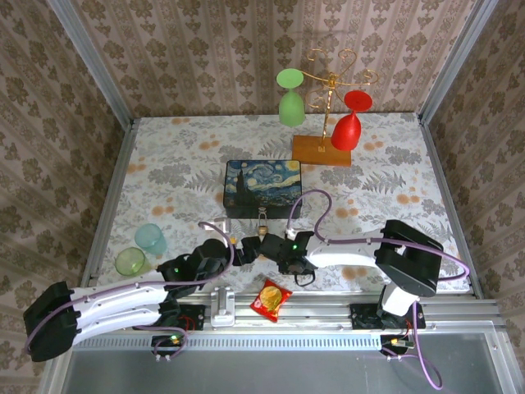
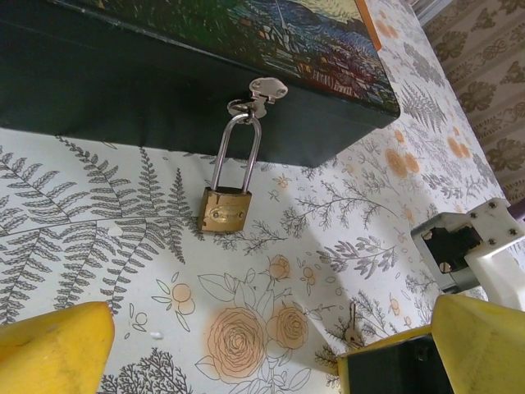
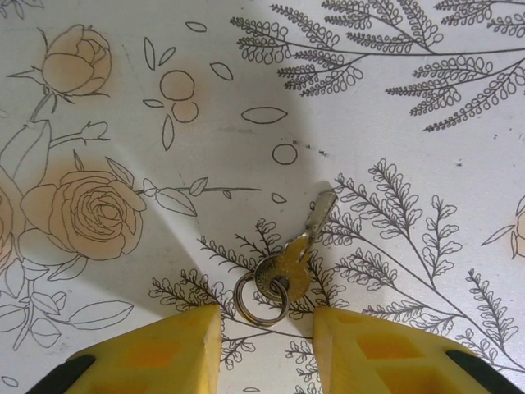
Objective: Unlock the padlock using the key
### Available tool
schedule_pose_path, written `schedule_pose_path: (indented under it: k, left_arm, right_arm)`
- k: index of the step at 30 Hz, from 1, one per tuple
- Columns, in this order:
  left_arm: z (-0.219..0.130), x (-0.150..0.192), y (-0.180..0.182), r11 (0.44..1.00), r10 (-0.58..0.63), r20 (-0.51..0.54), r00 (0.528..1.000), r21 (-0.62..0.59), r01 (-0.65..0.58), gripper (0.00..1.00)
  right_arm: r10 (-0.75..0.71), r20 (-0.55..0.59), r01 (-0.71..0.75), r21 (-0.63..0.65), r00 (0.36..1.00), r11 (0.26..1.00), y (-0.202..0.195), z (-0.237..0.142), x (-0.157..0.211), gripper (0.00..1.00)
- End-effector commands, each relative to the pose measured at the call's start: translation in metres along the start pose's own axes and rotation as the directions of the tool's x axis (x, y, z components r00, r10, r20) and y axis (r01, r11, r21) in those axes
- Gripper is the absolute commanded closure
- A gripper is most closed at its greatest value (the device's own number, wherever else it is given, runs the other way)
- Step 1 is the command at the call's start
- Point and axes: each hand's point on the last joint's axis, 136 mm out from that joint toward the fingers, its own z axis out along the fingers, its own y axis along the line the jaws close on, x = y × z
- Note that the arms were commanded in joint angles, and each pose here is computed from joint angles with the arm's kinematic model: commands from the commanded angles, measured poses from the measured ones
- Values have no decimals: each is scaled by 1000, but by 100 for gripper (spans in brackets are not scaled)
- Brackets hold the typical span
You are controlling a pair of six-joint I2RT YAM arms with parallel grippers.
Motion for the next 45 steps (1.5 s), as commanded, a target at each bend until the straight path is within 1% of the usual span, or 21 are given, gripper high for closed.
schedule_pose_path:
  k: [1,3,4,6,10,13,16,20,26,30,32,33,35,36,37,41,43,45]
  left_arm:
    - [-1,2,7,1000,-10,-4,1000,-14,10,0]
    - [-1,1,8,1000,-16,-2,1000,-16,16,0]
    - [-1,1,9,1000,-20,1,1000,-18,20,0]
    - [-1,1,10,1000,-22,0,1000,-18,22,0]
    - [-1,0,12,999,-26,6,1000,-27,26,0]
    - [0,-1,12,999,-26,9,1000,-29,26,0]
    - [1,-1,12,999,-24,6,1000,-33,24,0]
    - [2,0,13,999,-25,1,1000,-37,25,0]
    - [7,-2,11,999,-24,6,1000,-40,25,0]
    - [10,-2,6,999,-18,-8,1000,-35,17,0]
    - [11,-1,5,999,-18,-10,1000,-33,18,0]
    - [12,-1,5,999,-17,-12,1000,-34,17,0]
    - [13,-1,4,999,-19,-12,1000,-33,19,0]
    - [13,-1,4,999,-20,-11,1000,-32,20,0]
    - [14,-1,3,999,-20,-13,1000,-30,19,0]
    - [14,0,4,999,-21,-16,1000,-32,20,0]
    - [14,1,4,999,-20,-20,1000,-33,19,0]
    - [13,1,4,999,-19,-22,1000,-30,18,0]
  right_arm:
    - [6,114,-15,73,993,997,-13,28,-20,66]
    - [11,111,-19,69,994,997,-15,31,-18,67]
    - [10,111,-17,62,994,998,-15,31,-17,71]
    - [0,115,-7,64,993,998,-18,31,-17,73]
    - [-52,123,38,112,991,993,-28,28,-19,73]
    - [-108,137,92,117,985,989,-28,27,-23,74]
    - [-160,112,143,148,981,979,-34,27,-22,73]
    - [-193,104,166,226,976,960,-59,19,-19,73]
    - [-245,87,218,242,966,946,-75,21,-20,71]
    - [-243,101,207,278,965,938,-90,11,-22,70]
    - [-215,110,183,248,970,951,-92,7,-21,69]
    - [-198,116,170,213,973,962,-88,5,-21,68]
    - [-174,125,157,133,977,979,-76,0,-19,66]
    - [-155,149,143,83,977,986,-66,-4,-21,65]
    - [-142,160,133,64,977,989,-62,-7,-21,64]
    - [-106,185,98,49,977,994,-61,-13,-25,58]
    - [-81,192,69,65,978,995,-66,-14,-29,55]
    - [-58,191,39,100,980,994,-75,-16,-31,49]
